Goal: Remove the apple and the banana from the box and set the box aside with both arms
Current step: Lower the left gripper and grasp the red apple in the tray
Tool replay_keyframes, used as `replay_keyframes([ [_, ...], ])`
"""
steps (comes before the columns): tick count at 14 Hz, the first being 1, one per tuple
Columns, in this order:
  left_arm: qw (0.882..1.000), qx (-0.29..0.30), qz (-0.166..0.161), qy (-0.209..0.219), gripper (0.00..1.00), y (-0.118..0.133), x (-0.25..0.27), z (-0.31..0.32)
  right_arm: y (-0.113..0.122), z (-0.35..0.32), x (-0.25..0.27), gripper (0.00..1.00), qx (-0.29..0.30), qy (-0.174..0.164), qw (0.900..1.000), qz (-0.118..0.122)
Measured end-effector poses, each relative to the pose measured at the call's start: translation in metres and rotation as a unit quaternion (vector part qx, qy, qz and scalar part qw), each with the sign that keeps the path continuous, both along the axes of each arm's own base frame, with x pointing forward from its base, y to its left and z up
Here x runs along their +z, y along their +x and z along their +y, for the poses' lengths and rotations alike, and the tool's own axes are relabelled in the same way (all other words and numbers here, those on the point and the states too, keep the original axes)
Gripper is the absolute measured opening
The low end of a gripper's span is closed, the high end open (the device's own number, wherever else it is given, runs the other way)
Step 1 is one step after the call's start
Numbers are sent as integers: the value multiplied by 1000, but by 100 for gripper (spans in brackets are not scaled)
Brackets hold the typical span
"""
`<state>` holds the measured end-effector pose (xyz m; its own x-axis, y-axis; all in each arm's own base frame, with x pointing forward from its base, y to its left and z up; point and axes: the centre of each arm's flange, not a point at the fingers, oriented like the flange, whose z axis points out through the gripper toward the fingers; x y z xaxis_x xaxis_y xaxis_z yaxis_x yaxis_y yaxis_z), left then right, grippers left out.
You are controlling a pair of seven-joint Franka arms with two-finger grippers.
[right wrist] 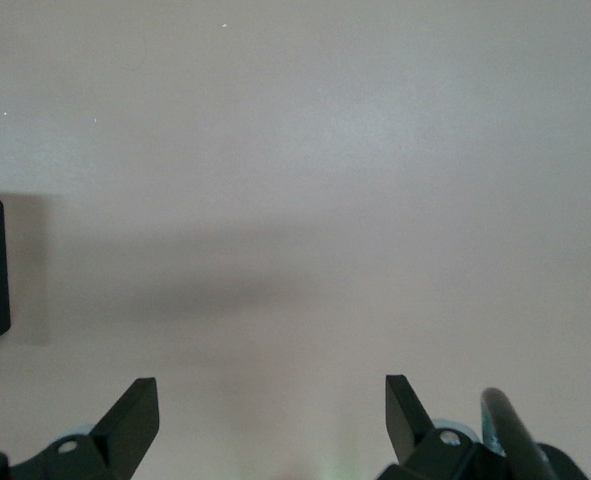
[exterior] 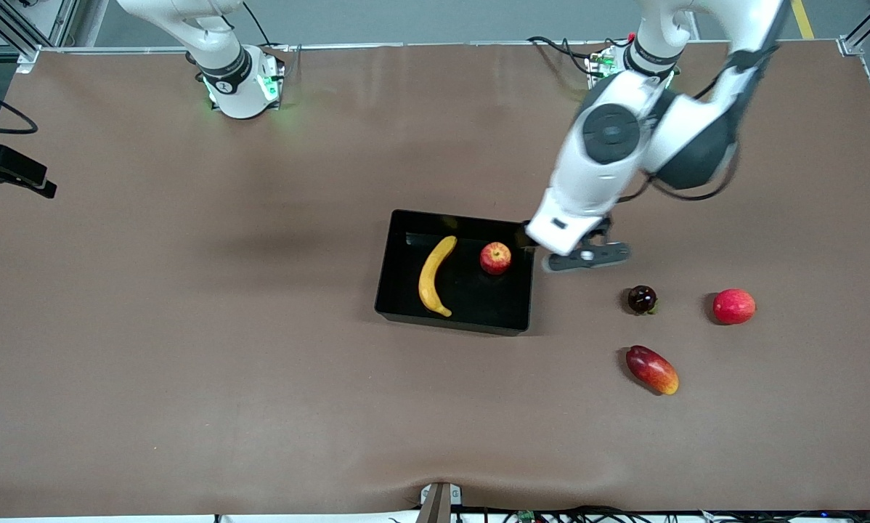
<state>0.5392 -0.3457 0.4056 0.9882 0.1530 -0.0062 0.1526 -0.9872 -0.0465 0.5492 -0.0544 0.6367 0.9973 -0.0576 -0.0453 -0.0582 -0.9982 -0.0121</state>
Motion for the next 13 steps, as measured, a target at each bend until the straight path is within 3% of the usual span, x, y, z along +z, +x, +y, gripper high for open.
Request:
replay_keyframes([
  [5, 1000, 0, 6, -9, 100, -5, -46, -38, 1, 0, -1, 100, 0, 0, 1000, 1],
  [13, 999, 0, 44, -14, 100, -16, -132, -67, 1, -3, -1, 100, -2, -1, 1000, -1],
])
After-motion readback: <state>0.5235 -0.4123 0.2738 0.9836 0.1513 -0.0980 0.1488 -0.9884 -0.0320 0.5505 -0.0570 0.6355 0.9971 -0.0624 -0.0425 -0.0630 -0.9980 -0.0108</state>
